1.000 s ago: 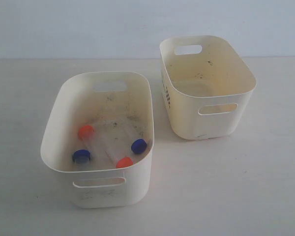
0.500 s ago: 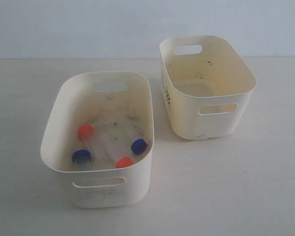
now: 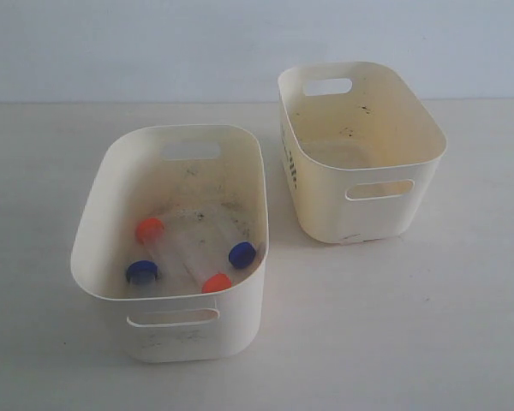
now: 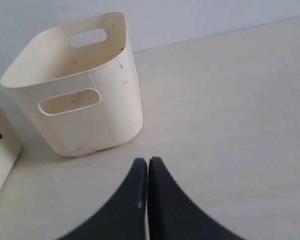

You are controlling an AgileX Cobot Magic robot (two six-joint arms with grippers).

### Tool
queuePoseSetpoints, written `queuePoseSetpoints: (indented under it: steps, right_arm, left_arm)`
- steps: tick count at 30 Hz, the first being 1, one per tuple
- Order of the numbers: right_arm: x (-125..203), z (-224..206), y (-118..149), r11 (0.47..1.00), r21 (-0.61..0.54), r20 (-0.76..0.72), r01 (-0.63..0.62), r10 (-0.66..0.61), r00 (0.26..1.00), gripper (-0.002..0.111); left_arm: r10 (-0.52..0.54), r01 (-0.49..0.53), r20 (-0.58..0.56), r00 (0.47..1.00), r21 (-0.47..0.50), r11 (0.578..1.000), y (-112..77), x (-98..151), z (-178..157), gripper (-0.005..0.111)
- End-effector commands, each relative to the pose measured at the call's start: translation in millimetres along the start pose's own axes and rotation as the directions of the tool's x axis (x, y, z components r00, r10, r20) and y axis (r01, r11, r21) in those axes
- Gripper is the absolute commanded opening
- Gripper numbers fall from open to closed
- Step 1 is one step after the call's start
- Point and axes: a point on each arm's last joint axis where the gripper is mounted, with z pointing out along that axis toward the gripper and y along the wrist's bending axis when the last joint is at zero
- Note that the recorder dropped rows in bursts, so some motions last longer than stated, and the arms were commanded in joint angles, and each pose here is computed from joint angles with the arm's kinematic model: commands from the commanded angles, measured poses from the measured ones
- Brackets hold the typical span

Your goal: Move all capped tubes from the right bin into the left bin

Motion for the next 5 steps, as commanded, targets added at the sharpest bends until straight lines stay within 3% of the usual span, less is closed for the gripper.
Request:
queuePoseSetpoints:
  steps: [1, 5]
  right_arm:
    - [-0.7, -0.4, 0.0, 1.000, 0.001, 0.009, 0.001, -0.001, 1.000, 0.000]
    - [-0.7, -0.4, 0.0, 1.000, 0.001, 0.009, 0.001, -0.001, 1.000, 0.000]
  left_arm:
    - [-0.016, 0.016, 0.008, 1.000, 0.001, 1.000, -0.1, -1.6, -0.2, 0.004]
    - [-0.016, 0.016, 0.008, 1.000, 0.001, 1.000, -0.1, -1.6, -0.2, 0.004]
